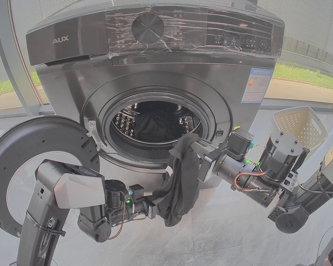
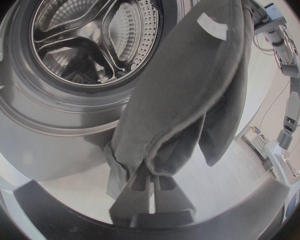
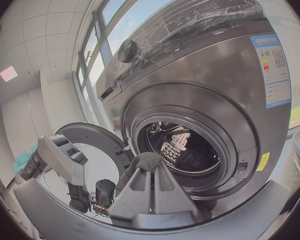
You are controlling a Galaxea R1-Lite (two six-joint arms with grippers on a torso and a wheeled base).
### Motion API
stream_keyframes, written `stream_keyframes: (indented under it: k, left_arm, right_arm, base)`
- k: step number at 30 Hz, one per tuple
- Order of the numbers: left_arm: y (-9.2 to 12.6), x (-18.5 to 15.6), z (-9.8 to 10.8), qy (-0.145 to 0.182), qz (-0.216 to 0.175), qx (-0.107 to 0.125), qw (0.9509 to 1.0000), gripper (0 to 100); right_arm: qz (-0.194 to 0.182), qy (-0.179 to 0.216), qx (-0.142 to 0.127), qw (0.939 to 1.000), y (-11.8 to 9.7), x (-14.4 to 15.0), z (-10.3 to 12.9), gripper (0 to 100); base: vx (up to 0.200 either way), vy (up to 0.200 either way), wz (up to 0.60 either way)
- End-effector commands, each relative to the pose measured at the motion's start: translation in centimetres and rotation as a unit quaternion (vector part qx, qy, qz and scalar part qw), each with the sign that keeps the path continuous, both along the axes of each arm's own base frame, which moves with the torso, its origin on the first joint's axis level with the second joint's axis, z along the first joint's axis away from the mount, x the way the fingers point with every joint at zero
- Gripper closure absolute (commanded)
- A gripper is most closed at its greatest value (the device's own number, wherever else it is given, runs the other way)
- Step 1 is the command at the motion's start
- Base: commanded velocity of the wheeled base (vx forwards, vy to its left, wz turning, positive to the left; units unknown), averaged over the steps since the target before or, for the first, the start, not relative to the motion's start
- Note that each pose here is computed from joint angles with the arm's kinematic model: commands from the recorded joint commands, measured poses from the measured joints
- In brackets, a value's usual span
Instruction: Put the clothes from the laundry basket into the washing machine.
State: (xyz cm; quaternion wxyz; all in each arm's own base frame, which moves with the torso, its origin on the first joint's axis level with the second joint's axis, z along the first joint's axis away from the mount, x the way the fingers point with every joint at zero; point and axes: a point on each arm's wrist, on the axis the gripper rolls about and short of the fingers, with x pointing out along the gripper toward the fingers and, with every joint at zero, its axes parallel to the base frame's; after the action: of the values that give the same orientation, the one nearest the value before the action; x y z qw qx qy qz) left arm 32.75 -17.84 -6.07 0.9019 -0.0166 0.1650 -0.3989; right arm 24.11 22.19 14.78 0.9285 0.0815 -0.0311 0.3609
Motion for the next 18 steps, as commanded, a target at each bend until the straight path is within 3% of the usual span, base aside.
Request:
stream_keyframes:
  k: [1, 2, 3, 4, 9, 15, 18]
  left_arm:
    - [1.1, 0.1, 3.1, -0.028, 0.015, -0.015, 0.9994, 100]
    - [1.7, -0.3, 4.6, -0.035, 0.021, -0.019, 0.9990, 100]
    - [1.7, -0.3, 4.6, -0.035, 0.021, -0.019, 0.9990, 100]
    - [2.9, -1.2, 6.8, -0.045, 0.030, -0.023, 0.9982, 100]
    - [5.4, -4.6, 11.0, -0.058, 0.032, -0.030, 0.9973, 100]
    - [7.9, -6.7, 13.6, -0.074, 0.033, -0.043, 0.9958, 100]
    - [8.3, -6.9, 14.2, -0.082, 0.025, -0.048, 0.9952, 100]
  right_arm:
    - [-0.005, 0.011, -0.010, 0.9999, -0.8, -0.4, -0.5, 100]
    - [-0.010, 0.022, -0.020, 0.9995, -1.4, -0.5, -1.1, 100]
    - [-0.010, 0.022, -0.020, 0.9995, -1.4, -0.5, -1.1, 100]
    - [-0.015, 0.036, -0.032, 0.9987, -2.3, -0.8, -2.0, 100]
    - [-0.028, 0.079, -0.065, 0.9944, -4.7, -1.6, -4.5, 100]
    - [-0.037, 0.094, -0.067, 0.9927, -7.2, -2.6, -5.8, 100]
    - [-0.049, 0.132, -0.085, 0.9864, -9.3, -3.2, -7.1, 100]
  base:
    - [0.000, 0.000, 0.00]
    - [0.000, 0.000, 0.00]
    - [0.000, 0.000, 0.00]
    - [0.000, 0.000, 0.00]
    - [0.000, 0.000, 0.00]
    - [0.000, 0.000, 0.00]
    - [0.000, 0.000, 0.00]
